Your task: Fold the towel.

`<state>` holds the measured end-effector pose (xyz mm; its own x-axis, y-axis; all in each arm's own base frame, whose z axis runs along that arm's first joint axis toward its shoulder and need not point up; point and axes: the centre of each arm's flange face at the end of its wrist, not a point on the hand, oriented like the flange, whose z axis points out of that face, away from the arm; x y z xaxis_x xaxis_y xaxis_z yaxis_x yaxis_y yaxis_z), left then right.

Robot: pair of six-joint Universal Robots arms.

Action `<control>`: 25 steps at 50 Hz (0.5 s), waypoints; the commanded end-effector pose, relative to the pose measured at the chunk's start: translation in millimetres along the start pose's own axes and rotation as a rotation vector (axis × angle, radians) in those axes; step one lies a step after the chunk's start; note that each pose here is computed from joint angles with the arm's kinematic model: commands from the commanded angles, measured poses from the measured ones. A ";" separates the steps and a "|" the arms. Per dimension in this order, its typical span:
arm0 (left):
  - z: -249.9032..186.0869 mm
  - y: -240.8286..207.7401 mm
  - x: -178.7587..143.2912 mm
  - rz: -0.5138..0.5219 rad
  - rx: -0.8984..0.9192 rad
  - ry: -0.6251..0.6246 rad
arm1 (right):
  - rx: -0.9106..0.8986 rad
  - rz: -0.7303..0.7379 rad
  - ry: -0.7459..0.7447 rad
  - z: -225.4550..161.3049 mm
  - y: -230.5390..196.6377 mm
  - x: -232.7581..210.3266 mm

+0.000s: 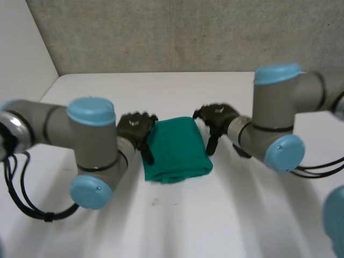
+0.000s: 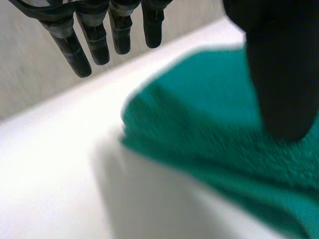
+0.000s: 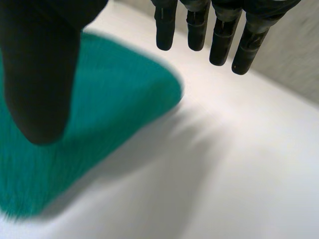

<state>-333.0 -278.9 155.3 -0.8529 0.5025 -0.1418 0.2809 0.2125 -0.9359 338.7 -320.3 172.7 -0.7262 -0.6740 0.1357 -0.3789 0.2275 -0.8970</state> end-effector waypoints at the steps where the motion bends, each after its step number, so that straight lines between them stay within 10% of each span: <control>1: -44.2 -88.4 -22.9 -0.039 0.222 -0.044 | 0.218 0.009 0.194 -58.6 -72.0 36.6; 8: -82.6 -135.5 -80.9 -0.141 0.298 -0.157 | 0.432 0.059 0.519 -132.5 -107.0 86.5; 25: -146.5 -151.7 -95.5 -0.258 0.289 -0.037 | 0.343 0.063 0.494 -160.6 -88.9 79.6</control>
<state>-232.2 -244.6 355.7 -0.9001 0.4226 0.1065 -0.0716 0.0976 -0.9926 222.6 -281.4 334.7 -0.9584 -0.2199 0.1817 -0.1713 -0.0656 -0.9830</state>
